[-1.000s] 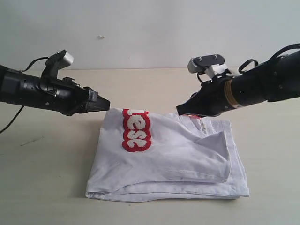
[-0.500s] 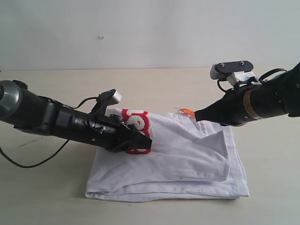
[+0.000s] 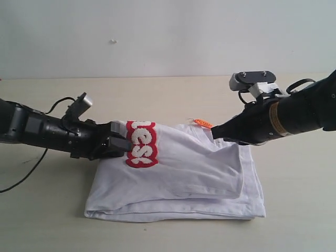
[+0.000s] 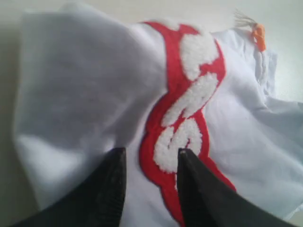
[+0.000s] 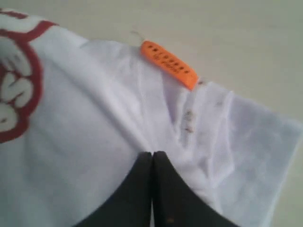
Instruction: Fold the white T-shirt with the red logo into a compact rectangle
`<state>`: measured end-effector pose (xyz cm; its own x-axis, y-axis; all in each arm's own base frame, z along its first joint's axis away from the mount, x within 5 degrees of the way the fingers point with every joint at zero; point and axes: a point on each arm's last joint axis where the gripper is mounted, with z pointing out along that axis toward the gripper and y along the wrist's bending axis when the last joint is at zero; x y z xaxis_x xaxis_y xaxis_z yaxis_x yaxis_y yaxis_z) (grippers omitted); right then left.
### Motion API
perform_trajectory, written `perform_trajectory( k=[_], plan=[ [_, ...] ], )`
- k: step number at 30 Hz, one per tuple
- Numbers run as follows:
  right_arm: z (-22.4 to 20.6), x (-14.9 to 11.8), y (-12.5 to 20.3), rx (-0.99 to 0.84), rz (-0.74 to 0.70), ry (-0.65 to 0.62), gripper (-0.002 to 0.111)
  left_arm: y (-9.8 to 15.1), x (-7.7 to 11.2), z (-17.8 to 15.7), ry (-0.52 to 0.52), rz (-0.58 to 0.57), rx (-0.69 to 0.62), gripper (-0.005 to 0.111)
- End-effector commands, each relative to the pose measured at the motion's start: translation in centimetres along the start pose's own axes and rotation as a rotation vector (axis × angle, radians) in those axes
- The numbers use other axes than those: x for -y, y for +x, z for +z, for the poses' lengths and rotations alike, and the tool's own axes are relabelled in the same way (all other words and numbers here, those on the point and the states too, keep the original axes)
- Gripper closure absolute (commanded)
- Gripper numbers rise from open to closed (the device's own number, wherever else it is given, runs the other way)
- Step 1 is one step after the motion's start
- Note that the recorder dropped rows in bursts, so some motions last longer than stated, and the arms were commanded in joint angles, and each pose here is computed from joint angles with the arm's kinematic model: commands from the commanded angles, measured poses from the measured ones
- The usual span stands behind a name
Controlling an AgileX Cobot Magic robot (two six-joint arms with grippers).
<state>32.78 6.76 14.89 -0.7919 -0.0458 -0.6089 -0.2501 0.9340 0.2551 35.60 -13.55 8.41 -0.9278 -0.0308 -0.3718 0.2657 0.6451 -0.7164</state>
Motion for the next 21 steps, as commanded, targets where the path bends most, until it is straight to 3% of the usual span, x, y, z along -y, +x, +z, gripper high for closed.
perform_trajectory(
  k=[1, 5, 12, 17, 21],
  plan=[
    [0.6, -0.6, 0.8, -0.050, 0.006, -0.085, 0.108, -0.3, -1.6, -1.6, -0.005, -0.050, -0.011, 0.069],
    [2.2, 0.5, 1.9, -0.095, 0.024, -0.024, 0.108, -0.4, -1.7, -2.5, 0.077, -0.066, -0.018, 0.069],
    [4.9, 1.5, 4.2, -0.194, 0.043, -0.005, 0.108, -1.1, 0.1, -4.0, 0.255, -0.062, 0.005, 0.069],
    [6.3, 1.2, 4.4, -0.228, 0.036, -0.087, 0.108, -1.0, 1.1, -4.4, 0.353, -0.051, -0.017, 0.069],
    [7.4, 0.5, 3.6, -0.235, 0.042, -0.204, 0.108, -0.8, 1.2, -4.4, 0.364, -0.040, -0.039, 0.069]
  ],
)
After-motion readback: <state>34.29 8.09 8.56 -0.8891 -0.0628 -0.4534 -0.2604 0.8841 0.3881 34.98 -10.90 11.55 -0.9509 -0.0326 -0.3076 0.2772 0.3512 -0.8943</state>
